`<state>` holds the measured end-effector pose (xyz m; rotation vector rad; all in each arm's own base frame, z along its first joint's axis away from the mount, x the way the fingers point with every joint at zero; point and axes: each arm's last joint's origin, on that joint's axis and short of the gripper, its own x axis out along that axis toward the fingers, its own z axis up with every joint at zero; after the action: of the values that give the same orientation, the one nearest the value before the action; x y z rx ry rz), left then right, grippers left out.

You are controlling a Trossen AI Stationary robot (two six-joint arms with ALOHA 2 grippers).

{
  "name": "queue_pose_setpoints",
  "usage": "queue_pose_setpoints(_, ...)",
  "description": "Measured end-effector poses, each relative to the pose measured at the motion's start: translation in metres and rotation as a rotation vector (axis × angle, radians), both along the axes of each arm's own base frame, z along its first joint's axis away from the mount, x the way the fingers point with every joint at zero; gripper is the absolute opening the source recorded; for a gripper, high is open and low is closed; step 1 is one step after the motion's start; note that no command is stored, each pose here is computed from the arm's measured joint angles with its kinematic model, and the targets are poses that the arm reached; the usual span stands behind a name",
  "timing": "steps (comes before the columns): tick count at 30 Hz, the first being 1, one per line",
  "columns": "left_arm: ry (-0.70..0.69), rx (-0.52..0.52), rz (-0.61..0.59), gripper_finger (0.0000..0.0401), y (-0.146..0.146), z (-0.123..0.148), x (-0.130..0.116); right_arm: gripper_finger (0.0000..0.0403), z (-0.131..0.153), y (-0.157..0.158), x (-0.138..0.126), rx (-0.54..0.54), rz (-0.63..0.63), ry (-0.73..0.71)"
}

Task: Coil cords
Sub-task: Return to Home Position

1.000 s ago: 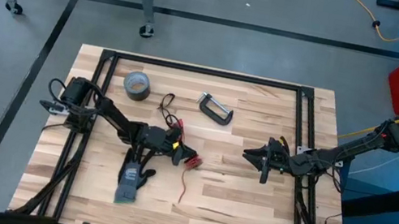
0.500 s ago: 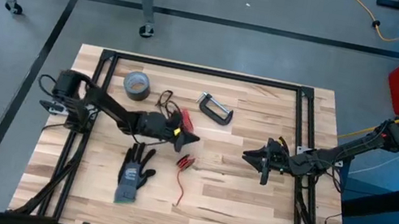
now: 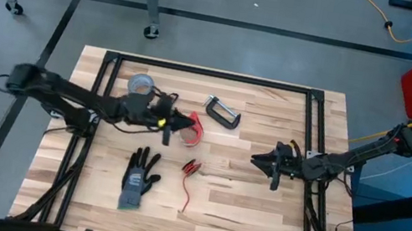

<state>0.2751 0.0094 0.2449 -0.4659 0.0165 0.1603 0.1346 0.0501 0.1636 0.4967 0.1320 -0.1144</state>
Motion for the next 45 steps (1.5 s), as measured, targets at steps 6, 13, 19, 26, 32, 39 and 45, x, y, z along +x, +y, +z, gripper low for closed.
queue_pose_setpoints(6, 0.023, 0.129, 0.127, 0.0010, -0.007, 0.040, -0.049, 0.0095, 0.016, -0.001, -0.005, -0.027, 0.077, -0.122)
queue_pose_setpoints(13, -0.006, 0.193, 0.078, 0.0010, -0.018, 0.069, -0.114, 0.0095, 0.032, -0.008, -0.020, -0.096, 0.085, -0.245)
queue_pose_setpoints(19, 0.012, 0.199, 0.110, 0.0010, -0.017, 0.068, -0.155, 0.0095, 0.031, -0.016, -0.034, -0.126, 0.046, -0.230)
queue_pose_setpoints(26, -0.016, 0.217, 0.134, 0.0010, -0.013, 0.043, -0.184, 0.0095, 0.031, -0.022, -0.045, -0.117, 0.031, -0.249)
queue_pose_setpoints(32, -0.048, 0.204, 0.137, 0.0010, -0.011, 0.013, -0.194, 0.0095, 0.031, -0.024, -0.050, -0.116, 0.020, -0.256)
queue_pose_setpoints(39, -0.146, 0.229, 0.151, 0.0010, -0.011, -0.016, -0.194, 0.0095, 0.040, -0.027, -0.053, -0.161, -0.018, -0.216)
queue_pose_setpoints(45, -0.195, 0.286, 0.163, 0.0010, -0.012, -0.035, -0.189, 0.0095, 0.060, -0.032, -0.063, -0.230, -0.018, -0.178)
